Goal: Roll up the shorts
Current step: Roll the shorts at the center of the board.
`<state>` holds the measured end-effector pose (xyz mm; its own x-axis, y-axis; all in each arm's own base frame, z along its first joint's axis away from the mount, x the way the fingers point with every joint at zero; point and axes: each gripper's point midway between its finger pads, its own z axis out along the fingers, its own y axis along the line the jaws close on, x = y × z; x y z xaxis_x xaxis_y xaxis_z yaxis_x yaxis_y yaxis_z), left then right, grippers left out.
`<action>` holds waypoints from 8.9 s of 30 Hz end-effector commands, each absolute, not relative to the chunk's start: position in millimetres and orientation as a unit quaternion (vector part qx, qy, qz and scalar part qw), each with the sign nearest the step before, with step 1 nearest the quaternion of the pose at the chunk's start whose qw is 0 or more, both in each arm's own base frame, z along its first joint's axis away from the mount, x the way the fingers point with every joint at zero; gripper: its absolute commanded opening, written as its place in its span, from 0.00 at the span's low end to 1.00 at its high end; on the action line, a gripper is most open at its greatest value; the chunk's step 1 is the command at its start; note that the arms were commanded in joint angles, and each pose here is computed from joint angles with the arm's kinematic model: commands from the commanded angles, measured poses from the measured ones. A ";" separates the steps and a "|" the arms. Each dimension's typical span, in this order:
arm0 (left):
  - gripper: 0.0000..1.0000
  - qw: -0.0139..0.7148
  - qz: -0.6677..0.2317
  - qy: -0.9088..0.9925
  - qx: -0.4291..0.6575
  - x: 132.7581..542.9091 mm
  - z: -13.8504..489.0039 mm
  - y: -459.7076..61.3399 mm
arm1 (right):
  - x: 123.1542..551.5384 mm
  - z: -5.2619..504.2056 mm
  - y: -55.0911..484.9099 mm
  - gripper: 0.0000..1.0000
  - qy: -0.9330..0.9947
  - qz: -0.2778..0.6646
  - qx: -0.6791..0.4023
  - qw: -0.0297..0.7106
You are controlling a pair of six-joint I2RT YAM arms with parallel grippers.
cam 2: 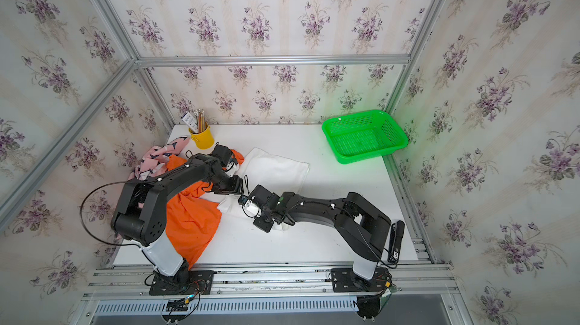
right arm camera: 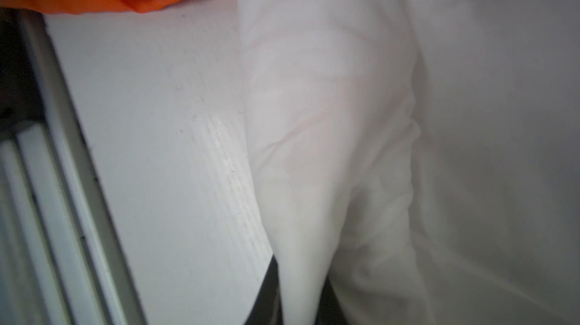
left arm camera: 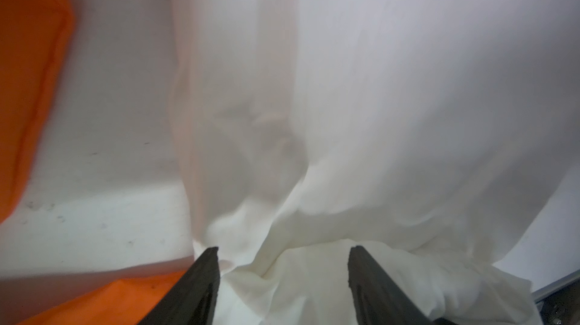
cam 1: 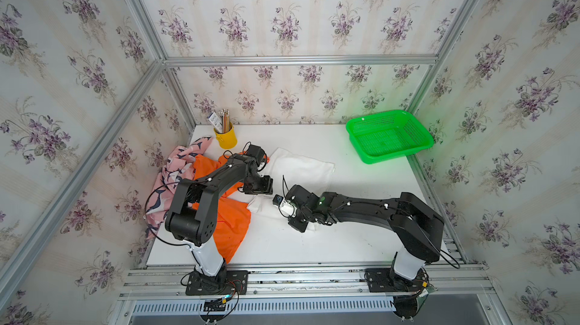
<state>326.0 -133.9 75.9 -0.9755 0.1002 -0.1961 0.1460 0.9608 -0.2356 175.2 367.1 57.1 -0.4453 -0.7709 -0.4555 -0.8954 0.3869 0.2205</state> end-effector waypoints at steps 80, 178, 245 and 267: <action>0.48 0.015 -0.190 0.973 -0.130 329.0 25.7 -179.1 | 245.5 85.3 350.1 0.89 0.782 -0.047 -0.529 0.327; 0.74 0.095 -0.132 0.983 -0.084 334.7 84.0 -156.1 | 180.9 50.6 394.3 0.21 0.867 0.168 -0.430 0.187; 0.69 0.111 -0.105 0.986 -0.059 350.3 122.5 -156.2 | 218.7 79.9 330.3 0.23 0.862 0.472 -0.165 0.085; 0.61 0.040 -0.155 0.987 -0.028 388.0 48.1 -237.0 | 279.1 76.9 221.0 0.83 0.959 0.047 -0.176 0.216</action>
<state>388.9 -235.6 48.4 -0.9938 -0.0815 -0.0752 -0.0550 0.9512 -0.3036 275.5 261.3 72.8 -0.8937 -0.1896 -0.4067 -0.3521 0.8581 0.3737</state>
